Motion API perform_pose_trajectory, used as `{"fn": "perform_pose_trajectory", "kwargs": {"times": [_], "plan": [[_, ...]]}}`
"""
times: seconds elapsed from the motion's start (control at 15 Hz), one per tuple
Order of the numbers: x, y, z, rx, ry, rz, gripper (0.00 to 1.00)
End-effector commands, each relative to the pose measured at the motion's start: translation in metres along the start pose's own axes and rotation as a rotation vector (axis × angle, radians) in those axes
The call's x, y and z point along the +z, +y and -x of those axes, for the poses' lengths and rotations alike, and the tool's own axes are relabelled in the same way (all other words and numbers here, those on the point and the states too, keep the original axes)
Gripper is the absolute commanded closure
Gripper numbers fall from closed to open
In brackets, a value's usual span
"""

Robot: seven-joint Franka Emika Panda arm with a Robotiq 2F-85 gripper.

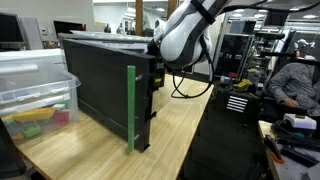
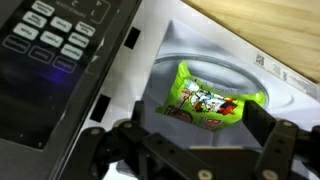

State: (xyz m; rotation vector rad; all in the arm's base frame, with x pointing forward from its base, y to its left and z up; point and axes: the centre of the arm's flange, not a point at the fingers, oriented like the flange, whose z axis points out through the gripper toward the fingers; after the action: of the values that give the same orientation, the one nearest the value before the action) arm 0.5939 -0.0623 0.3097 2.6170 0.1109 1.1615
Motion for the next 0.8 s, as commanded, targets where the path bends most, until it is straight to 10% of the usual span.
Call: {"fn": "perform_pose_trajectory", "kwargs": {"times": [0.0, 0.73], "plan": [[0.002, -0.002, 0.009, 0.111, 0.012, 0.009, 0.0], [0.022, -0.013, -0.001, 0.314, 0.062, -0.031, 0.0]]}}
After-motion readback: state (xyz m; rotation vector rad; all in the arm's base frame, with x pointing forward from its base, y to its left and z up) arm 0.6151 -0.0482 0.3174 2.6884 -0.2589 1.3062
